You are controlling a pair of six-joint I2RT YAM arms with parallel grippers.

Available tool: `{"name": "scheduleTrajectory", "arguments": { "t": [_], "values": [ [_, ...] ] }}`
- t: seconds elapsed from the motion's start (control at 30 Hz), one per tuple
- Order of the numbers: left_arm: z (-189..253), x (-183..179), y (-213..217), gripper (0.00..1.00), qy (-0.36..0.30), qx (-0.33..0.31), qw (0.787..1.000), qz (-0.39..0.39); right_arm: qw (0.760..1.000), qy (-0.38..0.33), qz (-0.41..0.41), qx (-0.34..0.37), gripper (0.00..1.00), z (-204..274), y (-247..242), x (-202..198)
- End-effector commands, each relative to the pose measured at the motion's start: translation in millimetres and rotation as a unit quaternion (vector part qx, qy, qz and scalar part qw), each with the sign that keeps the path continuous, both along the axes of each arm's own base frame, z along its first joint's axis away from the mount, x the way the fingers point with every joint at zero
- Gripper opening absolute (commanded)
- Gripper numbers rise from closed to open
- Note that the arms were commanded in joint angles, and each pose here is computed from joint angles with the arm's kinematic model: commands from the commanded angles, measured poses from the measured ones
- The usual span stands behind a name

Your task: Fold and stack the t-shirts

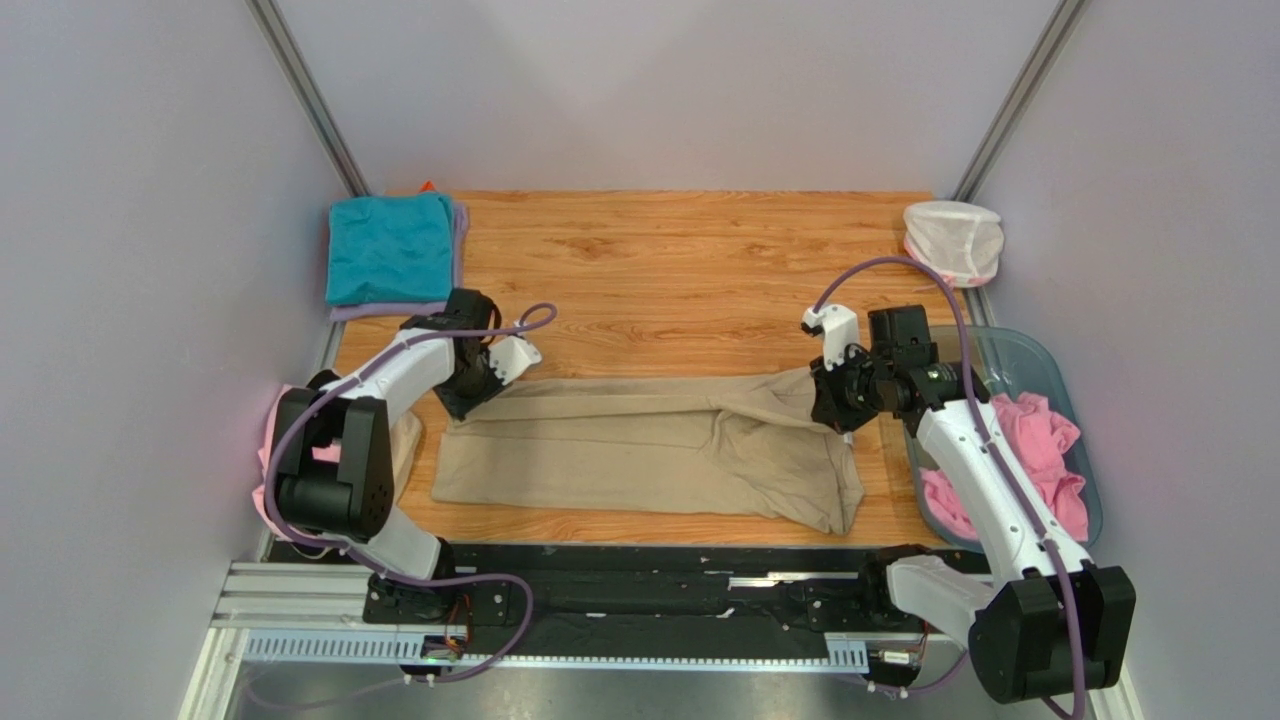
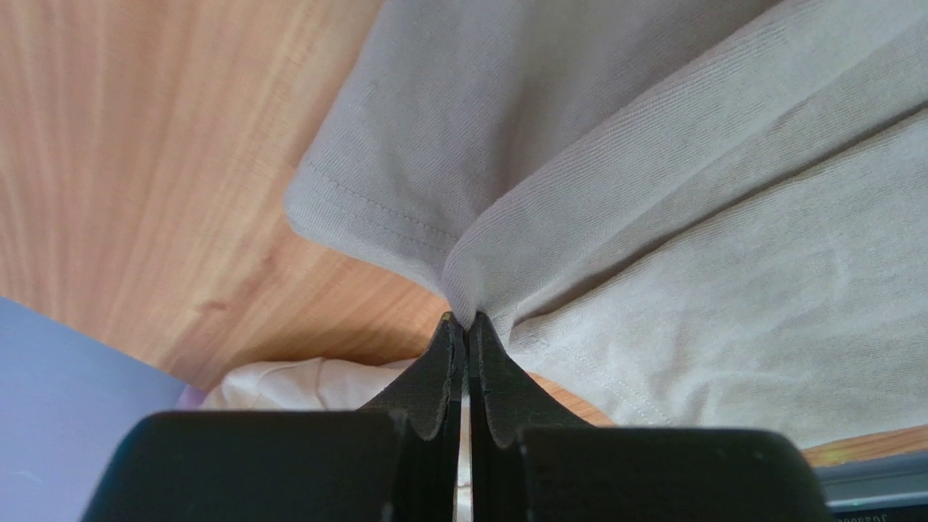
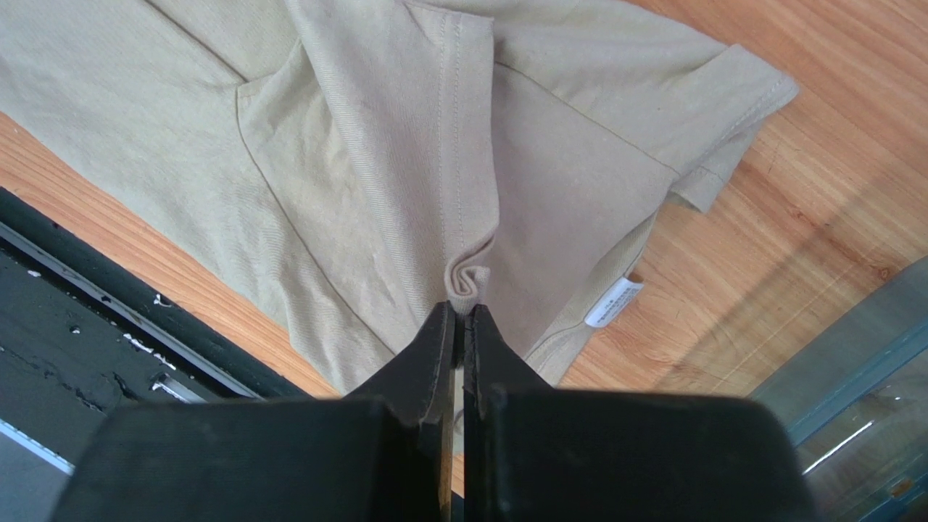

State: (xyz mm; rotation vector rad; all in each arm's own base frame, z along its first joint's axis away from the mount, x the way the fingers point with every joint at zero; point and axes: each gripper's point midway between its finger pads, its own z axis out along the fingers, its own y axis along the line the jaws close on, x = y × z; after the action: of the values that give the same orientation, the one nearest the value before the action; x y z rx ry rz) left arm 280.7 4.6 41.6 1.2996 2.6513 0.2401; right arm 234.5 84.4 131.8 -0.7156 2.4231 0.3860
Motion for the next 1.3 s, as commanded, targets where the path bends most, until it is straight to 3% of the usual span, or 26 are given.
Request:
{"name": "scheduleTrajectory", "arguments": {
  "t": [0.0,0.2,0.23,0.37,0.4,0.5,0.67,0.9,1.27],
  "values": [
    [10,-8,4,0.04,-0.022,0.007,1.0,0.014,1.0,-0.028,0.01,-0.006,0.0,7,-1,3],
    [10,-15,3,0.15,-0.023,0.005,1.0,0.017,1.0,-0.018,0.014,-0.006,0.0,3,0,0],
    [12,-15,2,0.23,-0.026,0.003,1.0,0.017,1.0,-0.017,0.014,-0.007,0.0,3,-1,-1],
    [20,-17,-5,0.36,-0.033,-0.013,0.999,0.017,1.0,-0.014,0.018,-0.008,0.0,1,-1,-3],
    [22,-17,-9,0.46,-0.033,-0.024,0.999,0.013,1.0,-0.011,0.02,-0.009,0.0,0,-1,-4],
    [30,-22,-18,0.59,-0.031,-0.048,0.998,0.009,1.0,-0.008,0.023,-0.011,0.0,-2,-1,-6],
    [52,-27,-31,0.62,-0.043,-0.085,0.995,-0.005,0.999,-0.003,0.031,-0.007,0.0,-3,1,-9],
    [86,1,-54,0.64,-0.075,-0.139,0.987,-0.004,0.999,0.007,0.052,-0.011,0.0,-7,1,-16],
    [52,18,-70,0.64,-0.023,-0.126,0.992,0.008,0.992,0.05,0.116,-0.026,0.0,-35,0,-31]
  ]
}}
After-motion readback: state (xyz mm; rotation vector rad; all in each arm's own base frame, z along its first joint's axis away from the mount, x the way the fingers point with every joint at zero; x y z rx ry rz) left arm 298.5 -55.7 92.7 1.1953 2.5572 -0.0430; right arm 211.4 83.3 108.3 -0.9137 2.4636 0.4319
